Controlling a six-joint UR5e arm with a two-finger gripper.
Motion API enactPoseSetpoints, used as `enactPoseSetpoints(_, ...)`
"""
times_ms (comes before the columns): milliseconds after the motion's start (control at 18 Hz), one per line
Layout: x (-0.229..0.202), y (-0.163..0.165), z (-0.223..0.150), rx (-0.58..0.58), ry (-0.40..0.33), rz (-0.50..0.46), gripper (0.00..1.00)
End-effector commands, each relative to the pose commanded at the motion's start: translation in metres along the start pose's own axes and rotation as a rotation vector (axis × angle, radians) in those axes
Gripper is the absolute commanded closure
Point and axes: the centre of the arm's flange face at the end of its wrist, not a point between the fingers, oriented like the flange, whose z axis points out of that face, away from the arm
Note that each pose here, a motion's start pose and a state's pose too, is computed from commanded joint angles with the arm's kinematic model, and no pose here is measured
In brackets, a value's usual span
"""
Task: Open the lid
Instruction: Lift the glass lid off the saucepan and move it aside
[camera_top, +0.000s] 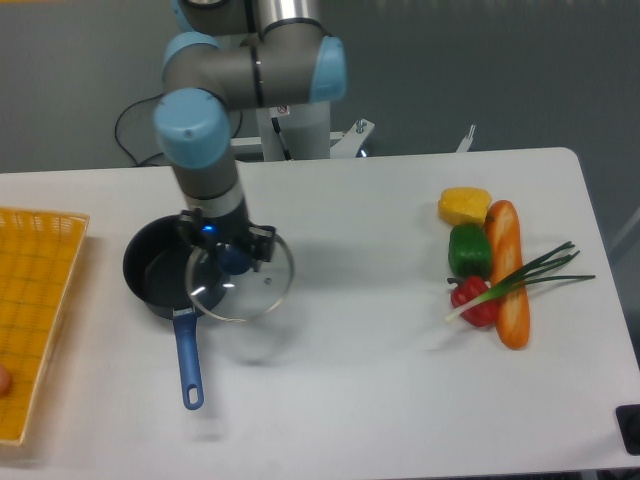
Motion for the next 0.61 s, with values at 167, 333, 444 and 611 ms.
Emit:
enactPoseSetpoints(167,-0.019,-0.001,0.009,-0.011,0.006,-0.004,0.41)
enactPoseSetpoints(333,-0.035,-0.004,0.013,-0.013,0.009,0.019,0.41)
enactPoseSetpoints(444,-0.038,-0.004,0.018,-0.019,0.014,0.026,0.41)
enactPoseSetpoints(611,-0.047,-0.002,0.019,-0.017,0.021,0.026,0.41)
